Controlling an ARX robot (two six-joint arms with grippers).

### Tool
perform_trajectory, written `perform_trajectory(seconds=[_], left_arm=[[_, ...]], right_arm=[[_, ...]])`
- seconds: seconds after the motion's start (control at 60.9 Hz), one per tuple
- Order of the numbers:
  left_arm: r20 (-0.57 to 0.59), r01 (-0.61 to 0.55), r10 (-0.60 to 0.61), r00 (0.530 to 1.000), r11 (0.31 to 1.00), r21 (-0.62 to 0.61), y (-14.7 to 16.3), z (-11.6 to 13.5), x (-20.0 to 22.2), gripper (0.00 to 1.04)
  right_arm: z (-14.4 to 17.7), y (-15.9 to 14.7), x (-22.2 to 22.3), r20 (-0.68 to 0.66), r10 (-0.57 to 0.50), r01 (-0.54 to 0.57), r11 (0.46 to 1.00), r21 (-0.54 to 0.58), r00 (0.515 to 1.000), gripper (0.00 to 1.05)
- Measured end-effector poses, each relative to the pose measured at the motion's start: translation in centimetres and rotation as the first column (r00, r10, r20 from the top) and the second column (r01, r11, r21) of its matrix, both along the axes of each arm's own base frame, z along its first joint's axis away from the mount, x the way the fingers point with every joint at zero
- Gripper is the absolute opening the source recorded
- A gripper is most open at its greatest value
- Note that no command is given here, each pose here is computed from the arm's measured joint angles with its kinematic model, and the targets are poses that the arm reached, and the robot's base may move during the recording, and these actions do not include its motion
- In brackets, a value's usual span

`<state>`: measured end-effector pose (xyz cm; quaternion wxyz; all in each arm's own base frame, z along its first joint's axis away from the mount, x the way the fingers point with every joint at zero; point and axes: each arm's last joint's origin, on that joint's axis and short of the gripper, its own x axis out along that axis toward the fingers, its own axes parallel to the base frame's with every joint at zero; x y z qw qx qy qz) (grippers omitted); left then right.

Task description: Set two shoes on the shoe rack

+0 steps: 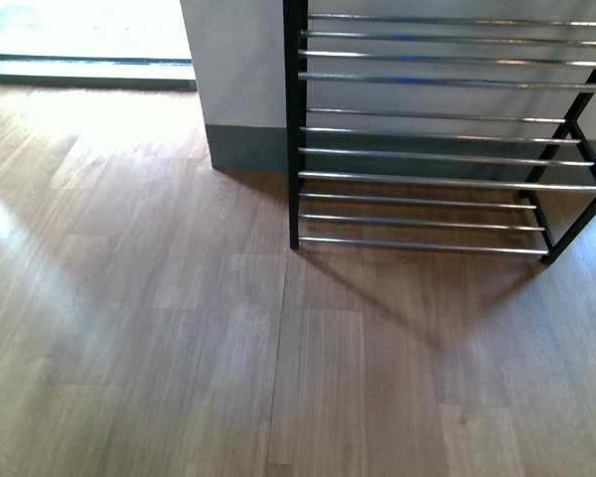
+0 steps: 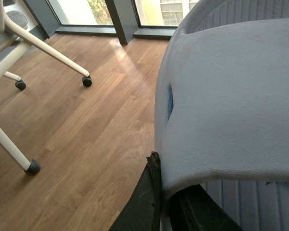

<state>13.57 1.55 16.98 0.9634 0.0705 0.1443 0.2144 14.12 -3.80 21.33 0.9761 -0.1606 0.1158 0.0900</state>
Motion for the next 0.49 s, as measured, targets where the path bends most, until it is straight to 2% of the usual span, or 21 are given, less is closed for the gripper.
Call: perform_trajectory(seconds=[0.493], left_arm=[[-0.001,0.001,-0.001,1.0,1.0,0.002,0.0,0.0,0.0,0.02]], right_arm=[[0.0,0.0,0.0,0.0,-0.001,0.001,1.0,0.0,1.0,0.02]])
